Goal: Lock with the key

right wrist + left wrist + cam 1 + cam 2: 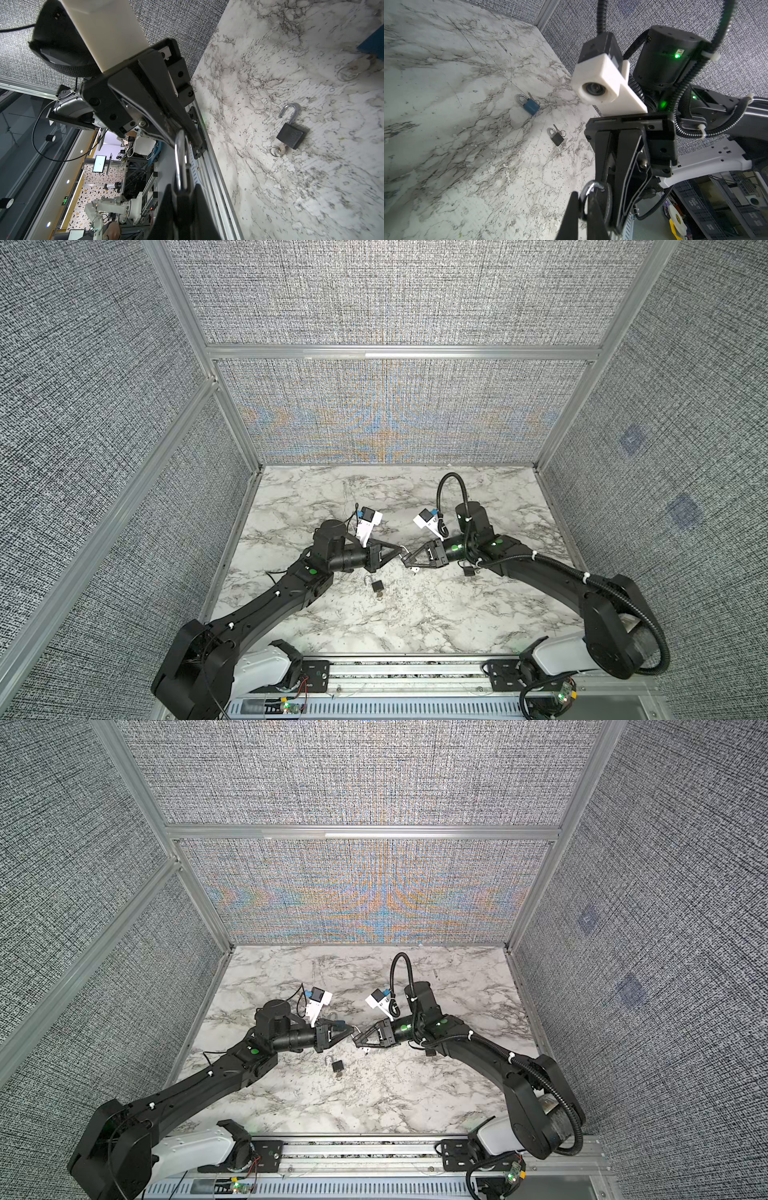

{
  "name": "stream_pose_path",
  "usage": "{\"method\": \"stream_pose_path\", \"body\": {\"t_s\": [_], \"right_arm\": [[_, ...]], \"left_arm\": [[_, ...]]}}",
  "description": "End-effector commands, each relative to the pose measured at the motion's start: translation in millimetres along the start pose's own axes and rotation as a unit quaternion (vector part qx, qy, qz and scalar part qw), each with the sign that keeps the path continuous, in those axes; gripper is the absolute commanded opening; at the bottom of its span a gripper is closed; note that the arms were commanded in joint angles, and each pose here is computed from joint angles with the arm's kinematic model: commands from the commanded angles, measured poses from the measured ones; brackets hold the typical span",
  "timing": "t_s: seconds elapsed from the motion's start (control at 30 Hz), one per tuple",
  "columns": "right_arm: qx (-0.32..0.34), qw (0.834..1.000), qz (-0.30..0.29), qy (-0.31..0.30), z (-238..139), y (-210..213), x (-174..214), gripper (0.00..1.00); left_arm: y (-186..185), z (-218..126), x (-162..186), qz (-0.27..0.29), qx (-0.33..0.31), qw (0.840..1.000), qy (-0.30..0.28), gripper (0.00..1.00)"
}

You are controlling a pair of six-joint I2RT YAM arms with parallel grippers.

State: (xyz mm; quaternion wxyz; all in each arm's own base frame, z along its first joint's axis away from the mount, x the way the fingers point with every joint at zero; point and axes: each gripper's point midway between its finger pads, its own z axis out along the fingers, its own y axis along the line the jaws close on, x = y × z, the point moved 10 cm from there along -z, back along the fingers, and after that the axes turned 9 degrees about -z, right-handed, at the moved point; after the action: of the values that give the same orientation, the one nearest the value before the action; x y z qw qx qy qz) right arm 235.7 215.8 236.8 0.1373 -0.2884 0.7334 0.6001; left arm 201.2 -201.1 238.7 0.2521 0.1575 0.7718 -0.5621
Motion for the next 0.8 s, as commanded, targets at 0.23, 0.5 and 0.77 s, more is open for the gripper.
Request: {"method": "stream_pose_path", "body": {"t_s": [0.23, 0.5, 0.77], "right_arm": [[0.052, 0.990, -0.082, -0.099, -7.4, 1.3, -39.9, 0.00], [0.051, 0.987, -0.101, -0.113, -8.3, 5.7, -57.5, 0.00], [0.048, 0.987, -0.099, -0.117, -7.3, 2.6, -60.2, 0.00]], "left_arm": [[-7.4, 8.4, 34.1, -0.028, 0.084, 0.987, 0.131, 0.00], [-6.7, 13.6, 38.7, -0.034, 0.087, 0.985, 0.144, 0.00], [-8.3, 18.3, 40.0, -0.033, 0.095, 0.983, 0.150, 0.00]]}}
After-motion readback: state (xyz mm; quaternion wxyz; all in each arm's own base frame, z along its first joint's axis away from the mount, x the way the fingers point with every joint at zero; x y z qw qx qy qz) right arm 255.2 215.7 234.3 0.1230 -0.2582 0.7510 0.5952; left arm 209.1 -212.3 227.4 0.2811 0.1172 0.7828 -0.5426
